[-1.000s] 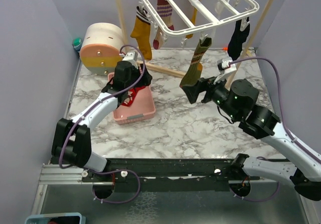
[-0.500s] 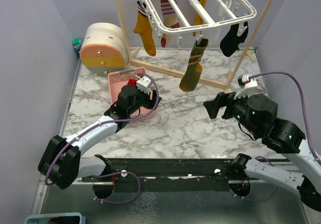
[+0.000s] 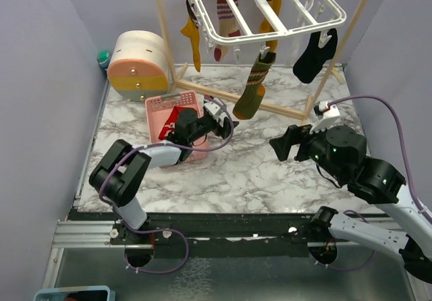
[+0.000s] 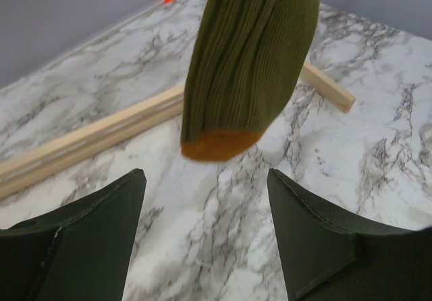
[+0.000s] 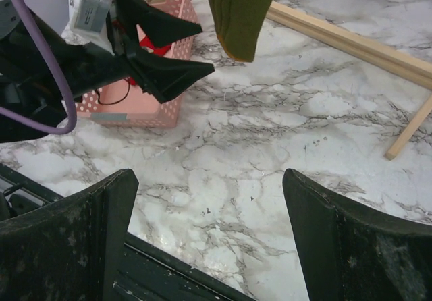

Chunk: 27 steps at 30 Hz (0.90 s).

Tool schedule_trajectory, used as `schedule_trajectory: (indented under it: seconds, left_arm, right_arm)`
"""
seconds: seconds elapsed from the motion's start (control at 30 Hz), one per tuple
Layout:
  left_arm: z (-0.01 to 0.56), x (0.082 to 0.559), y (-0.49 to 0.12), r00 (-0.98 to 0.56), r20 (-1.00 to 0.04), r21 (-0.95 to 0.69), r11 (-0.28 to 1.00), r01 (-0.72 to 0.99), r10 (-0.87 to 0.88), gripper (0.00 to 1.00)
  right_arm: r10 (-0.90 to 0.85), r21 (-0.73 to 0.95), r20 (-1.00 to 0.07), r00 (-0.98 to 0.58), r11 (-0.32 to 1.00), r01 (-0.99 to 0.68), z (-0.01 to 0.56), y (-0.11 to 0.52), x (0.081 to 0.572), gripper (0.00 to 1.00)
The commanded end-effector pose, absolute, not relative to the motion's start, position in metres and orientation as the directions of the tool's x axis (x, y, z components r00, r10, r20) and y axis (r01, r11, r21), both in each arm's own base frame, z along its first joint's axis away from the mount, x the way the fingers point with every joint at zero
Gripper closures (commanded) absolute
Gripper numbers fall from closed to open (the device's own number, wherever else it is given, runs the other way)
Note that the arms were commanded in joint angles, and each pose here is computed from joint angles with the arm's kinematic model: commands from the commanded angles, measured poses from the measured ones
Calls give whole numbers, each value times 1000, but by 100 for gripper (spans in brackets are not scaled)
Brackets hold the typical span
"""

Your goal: Remove the socks clipped to the hanger

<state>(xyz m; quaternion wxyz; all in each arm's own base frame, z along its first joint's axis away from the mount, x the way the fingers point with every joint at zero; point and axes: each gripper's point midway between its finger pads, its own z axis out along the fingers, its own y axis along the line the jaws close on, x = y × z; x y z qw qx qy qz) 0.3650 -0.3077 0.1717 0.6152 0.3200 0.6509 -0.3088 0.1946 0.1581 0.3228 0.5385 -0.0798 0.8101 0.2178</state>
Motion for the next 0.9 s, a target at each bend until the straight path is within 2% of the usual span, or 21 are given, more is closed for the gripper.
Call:
schedule_trajectory:
  seconds: [0.0, 0.13, 0.27, 0.3, 0.43, 0.47, 0.5, 0.63, 0.87]
  left_arm:
    - [218, 377, -337, 179, -983, 130, 527, 840, -42, 25]
    - [217, 392, -349, 244, -969, 196, 507, 840, -30, 25]
    - [216, 395, -367, 230, -971, 178, 430, 885, -71, 26]
    - [215, 396, -371, 218, -973, 168, 402, 900, -81, 31]
    - [211, 393, -381, 146, -983, 104, 314, 944, -114, 87]
    - [210, 392, -383, 134, -984, 95, 295, 951, -118, 97]
    - [210, 389, -384, 127, -984, 90, 276, 957, -121, 100]
    - [214, 375, -381, 113, -986, 81, 238, 968, -124, 100]
    - [210, 357, -365, 73, -991, 41, 274, 961, -109, 100]
  right_arm:
    - [97, 270, -907, -410, 881, -388, 317, 162, 191, 4]
    - [96, 270, -903, -418, 884, -381, 309, 160, 190, 4]
    - [95, 270, -897, -431, 891, -364, 302, 156, 189, 4]
    - [95, 266, -897, -432, 895, -357, 301, 154, 188, 4]
    - [101, 260, -899, -425, 906, -333, 299, 145, 187, 4]
    - [102, 257, -900, -424, 909, -327, 298, 143, 187, 4]
    - [105, 256, -900, -423, 913, -318, 298, 141, 187, 4]
    - [114, 239, -912, -393, 928, -285, 299, 132, 192, 4]
    - [95, 141, -978, -185, 956, -256, 354, 154, 244, 0]
